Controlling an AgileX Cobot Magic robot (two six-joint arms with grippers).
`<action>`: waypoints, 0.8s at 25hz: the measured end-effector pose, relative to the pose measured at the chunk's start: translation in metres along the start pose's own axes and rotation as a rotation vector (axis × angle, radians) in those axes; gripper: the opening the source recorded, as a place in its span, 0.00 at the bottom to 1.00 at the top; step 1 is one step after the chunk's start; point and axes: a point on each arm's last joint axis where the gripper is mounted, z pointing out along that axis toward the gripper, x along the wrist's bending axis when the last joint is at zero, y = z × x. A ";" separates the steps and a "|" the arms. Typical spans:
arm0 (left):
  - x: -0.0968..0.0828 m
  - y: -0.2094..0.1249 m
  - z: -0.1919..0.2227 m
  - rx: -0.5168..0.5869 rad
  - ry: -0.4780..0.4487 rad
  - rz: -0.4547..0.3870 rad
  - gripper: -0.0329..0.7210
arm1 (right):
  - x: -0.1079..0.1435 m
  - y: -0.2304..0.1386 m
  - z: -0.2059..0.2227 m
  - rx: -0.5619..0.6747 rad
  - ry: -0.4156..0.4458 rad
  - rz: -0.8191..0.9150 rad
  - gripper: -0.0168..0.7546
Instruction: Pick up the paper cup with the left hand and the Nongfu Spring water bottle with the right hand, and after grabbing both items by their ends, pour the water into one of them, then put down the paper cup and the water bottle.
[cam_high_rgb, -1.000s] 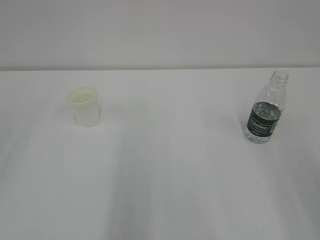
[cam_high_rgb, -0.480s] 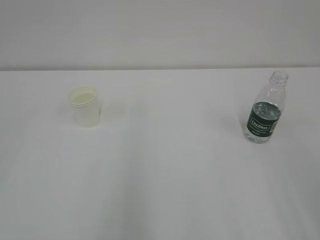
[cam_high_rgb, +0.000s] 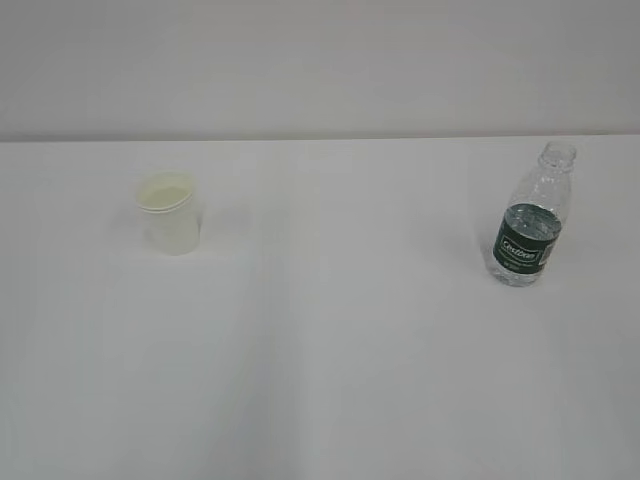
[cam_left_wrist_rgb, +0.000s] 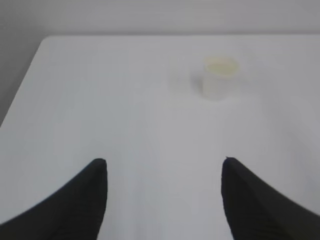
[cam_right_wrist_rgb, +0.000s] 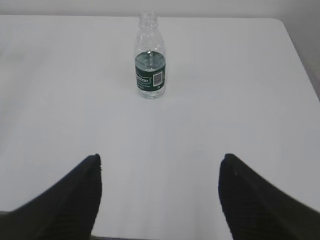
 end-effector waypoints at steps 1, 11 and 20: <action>0.001 -0.004 -0.003 0.021 0.006 -0.002 0.72 | -0.001 -0.003 -0.002 0.004 -0.007 0.006 0.73; 0.014 -0.042 -0.037 0.073 0.052 -0.019 0.68 | -0.002 -0.023 -0.013 0.063 -0.034 0.035 0.73; 0.009 -0.060 -0.028 0.151 -0.006 -0.022 0.64 | -0.003 -0.025 -0.014 0.062 -0.049 0.031 0.72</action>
